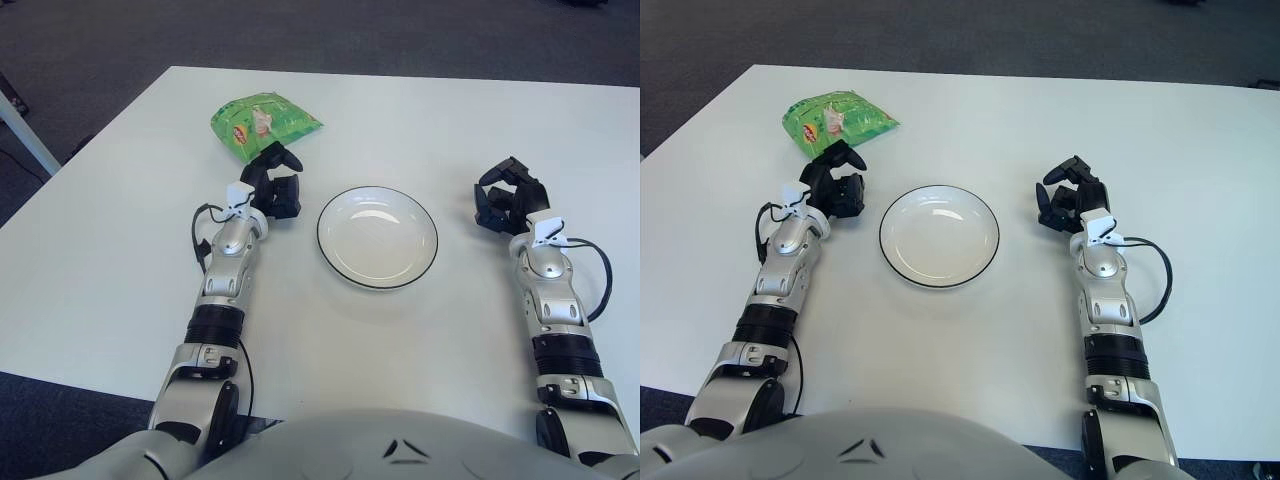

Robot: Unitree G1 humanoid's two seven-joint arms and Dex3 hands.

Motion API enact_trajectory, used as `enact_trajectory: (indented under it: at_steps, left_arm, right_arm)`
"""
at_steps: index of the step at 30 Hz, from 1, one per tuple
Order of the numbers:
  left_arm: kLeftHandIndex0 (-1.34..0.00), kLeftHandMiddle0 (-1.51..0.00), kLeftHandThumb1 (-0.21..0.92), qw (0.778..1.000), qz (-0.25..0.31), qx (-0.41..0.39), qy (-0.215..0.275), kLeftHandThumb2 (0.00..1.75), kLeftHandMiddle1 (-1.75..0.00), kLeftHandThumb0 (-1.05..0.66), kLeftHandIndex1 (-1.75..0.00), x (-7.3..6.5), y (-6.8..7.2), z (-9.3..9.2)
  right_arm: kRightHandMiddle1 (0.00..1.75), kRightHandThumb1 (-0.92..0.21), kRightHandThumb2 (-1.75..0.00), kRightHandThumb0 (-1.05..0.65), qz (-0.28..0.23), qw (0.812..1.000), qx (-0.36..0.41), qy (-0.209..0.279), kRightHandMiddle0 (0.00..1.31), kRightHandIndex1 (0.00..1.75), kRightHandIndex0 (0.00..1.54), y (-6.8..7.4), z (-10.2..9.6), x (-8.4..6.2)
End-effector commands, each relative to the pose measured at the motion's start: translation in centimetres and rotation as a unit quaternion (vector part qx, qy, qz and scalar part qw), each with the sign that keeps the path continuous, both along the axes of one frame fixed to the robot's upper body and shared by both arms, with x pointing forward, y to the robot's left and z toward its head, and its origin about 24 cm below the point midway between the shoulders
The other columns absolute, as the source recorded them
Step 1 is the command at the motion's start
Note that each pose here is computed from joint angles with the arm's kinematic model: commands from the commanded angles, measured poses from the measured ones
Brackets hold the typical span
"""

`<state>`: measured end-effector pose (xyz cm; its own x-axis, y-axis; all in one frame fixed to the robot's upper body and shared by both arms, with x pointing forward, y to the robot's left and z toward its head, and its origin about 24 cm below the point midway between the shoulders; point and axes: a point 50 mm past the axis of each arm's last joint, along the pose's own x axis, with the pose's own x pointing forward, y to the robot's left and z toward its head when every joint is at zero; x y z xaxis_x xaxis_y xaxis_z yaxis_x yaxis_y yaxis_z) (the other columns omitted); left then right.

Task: Put the snack into the plate.

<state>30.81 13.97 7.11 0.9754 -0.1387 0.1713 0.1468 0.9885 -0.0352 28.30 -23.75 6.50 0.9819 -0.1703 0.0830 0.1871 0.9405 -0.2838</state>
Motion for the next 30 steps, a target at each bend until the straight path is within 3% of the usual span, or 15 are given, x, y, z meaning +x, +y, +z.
enact_trajectory:
  at_steps: [1, 30]
  left_arm:
    - [-0.58, -1.30, 0.36, 0.997, 0.013, -0.006, 0.081, 1.26, -1.75, -0.46, -1.75, -2.11, 0.55, -4.28]
    - [-0.59, -1.30, 0.35, 0.998, 0.022, 0.008, 0.063, 1.27, -1.75, -0.47, -1.75, -1.20, 1.19, -4.12]
  right_arm:
    - [1.75, -0.56, -1.01, -0.41, -0.008, 0.993, 0.015, 0.113, 0.43, 1.75, 1.01, 0.00, -5.12, -2.53]
    - [1.75, -0.57, -0.99, -0.41, -0.005, 0.993, -0.003, 0.114, 0.42, 1.75, 1.01, 0.57, -5.13, -2.00]
